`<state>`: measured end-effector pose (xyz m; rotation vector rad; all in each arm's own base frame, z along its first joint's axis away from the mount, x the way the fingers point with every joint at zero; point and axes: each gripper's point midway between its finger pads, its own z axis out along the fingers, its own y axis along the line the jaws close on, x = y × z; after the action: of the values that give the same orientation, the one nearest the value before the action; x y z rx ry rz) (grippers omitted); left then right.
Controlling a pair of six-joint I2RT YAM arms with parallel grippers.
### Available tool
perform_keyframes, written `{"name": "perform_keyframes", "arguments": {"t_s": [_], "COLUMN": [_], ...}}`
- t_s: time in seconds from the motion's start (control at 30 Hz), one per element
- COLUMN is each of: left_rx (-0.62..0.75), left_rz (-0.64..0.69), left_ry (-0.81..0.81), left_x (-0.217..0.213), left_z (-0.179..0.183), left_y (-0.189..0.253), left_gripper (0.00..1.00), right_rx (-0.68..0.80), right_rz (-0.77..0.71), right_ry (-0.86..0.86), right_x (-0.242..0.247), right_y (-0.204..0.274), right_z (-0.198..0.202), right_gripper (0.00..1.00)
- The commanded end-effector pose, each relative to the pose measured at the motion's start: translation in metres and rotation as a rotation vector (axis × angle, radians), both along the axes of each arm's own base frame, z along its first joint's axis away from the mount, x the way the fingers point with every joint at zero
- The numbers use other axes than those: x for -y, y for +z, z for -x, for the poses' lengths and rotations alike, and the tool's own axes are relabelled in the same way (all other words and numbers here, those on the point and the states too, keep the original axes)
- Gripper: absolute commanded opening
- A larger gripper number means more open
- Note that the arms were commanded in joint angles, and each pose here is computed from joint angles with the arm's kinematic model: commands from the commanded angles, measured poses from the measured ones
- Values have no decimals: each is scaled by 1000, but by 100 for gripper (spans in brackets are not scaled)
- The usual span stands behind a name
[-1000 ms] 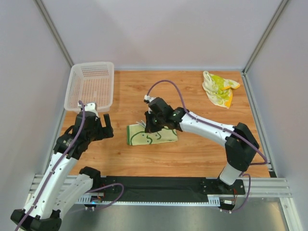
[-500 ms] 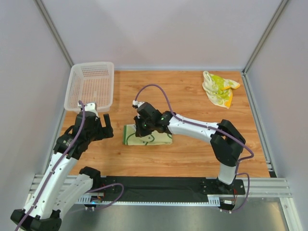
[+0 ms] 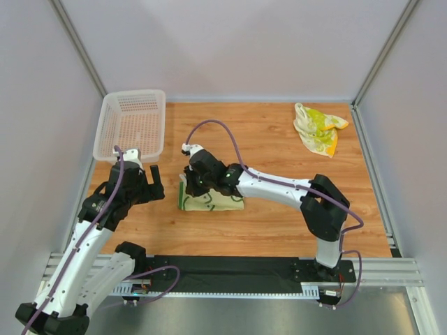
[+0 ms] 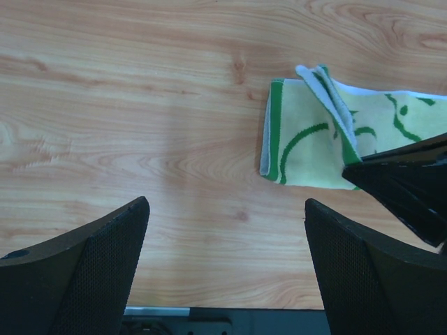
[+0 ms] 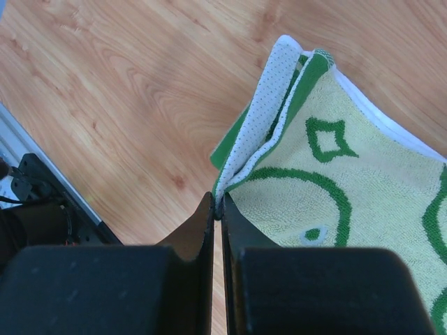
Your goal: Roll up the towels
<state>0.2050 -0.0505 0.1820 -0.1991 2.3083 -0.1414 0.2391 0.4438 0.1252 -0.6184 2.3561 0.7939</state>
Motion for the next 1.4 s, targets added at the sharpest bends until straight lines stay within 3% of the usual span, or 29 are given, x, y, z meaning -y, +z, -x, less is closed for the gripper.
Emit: {"name": "perform_keyframes", "arguments": {"t_s": [0.0,0.27,0.3,0.33,0.4,0.43,0.53,0.63,0.8,0.93,1.1,1.37], "left_rx": [24,18,15,16,18,14,13,10,-18,-46,-93,-185], "left_rz": [-4,-10,-10,-9,-8,-10,-11,-12,-27,-32,-24,12], "left_ry": [3,6,7,7,9,9,13,13,25,19,-19,-56], "left_x": [-1,-2,-2,-2,-2,-2,-3,-3,-5,-3,10,51], "left_z": [-2,-2,-2,-2,-2,-2,-2,-3,-2,-4,-7,-30], "left_y": [9,8,7,7,8,7,7,6,1,-4,-13,-49], "left_gripper": [99,99,99,99,99,99,100,99,99,98,97,94], "right_rx": [31,-18,-26,-32,-37,-37,-12,39,72,35,-79,-274], "right_rz": [-23,66,82,88,92,86,45,4,-40,-62,-23,90], "right_ry": [42,50,53,57,64,69,82,82,34,-120,-326,-401], "right_x": [-26,-32,-30,-30,-29,-30,-31,-24,18,100,186,223], "right_y": [-10,-62,-68,-71,-74,-72,-47,-7,43,51,17,-51], "right_z": [0,6,7,8,10,10,11,10,12,-9,-38,-25], "right_gripper": [0,4,9,27,41,54,67,72,77,78,72,64]}}
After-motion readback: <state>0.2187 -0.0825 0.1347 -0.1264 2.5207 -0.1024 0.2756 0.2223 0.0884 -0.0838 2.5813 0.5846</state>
